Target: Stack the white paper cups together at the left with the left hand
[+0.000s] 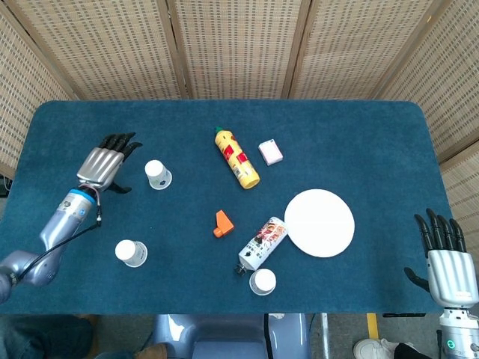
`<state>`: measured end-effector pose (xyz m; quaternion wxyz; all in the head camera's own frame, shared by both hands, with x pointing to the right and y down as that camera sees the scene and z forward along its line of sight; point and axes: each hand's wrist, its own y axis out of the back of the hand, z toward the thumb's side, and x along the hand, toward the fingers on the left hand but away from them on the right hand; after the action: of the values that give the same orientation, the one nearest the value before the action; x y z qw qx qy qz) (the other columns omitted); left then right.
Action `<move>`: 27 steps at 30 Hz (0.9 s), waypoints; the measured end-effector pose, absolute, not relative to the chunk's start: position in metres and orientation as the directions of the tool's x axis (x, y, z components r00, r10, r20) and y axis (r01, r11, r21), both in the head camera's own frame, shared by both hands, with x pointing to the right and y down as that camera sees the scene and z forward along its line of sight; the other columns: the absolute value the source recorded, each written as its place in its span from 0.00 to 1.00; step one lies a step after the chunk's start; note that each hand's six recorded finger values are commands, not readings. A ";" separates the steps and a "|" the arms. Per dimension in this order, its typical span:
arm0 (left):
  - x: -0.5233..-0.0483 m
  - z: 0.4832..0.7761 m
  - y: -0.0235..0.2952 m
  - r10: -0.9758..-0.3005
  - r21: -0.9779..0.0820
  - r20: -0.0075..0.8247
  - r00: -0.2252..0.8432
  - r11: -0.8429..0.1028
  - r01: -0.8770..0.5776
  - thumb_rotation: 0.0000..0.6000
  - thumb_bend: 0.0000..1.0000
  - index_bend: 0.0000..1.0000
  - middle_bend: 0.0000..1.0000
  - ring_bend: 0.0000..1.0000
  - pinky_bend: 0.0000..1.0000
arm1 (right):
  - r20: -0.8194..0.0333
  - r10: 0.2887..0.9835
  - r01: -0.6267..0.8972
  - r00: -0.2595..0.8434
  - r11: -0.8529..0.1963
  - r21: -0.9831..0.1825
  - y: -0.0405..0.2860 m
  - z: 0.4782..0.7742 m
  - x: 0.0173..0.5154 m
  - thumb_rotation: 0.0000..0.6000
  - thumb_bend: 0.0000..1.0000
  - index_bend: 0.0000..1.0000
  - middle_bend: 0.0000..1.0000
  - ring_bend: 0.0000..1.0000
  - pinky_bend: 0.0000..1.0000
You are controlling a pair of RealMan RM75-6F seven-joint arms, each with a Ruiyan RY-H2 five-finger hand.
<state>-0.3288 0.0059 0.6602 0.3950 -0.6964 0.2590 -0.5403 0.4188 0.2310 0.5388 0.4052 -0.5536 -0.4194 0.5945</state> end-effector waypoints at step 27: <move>-0.278 0.733 -0.025 -0.747 -0.778 0.629 0.217 -0.605 0.172 1.00 0.02 0.53 0.34 0.41 0.45 | -0.340 0.932 -0.004 -0.124 -0.343 -0.939 0.220 0.549 0.437 1.00 0.00 0.00 0.00 0.00 0.00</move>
<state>-0.2776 -0.0254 0.7326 0.3904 -0.6754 0.2127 -0.5884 0.4373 0.2197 0.5489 0.3805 -0.5417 -0.4285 0.6150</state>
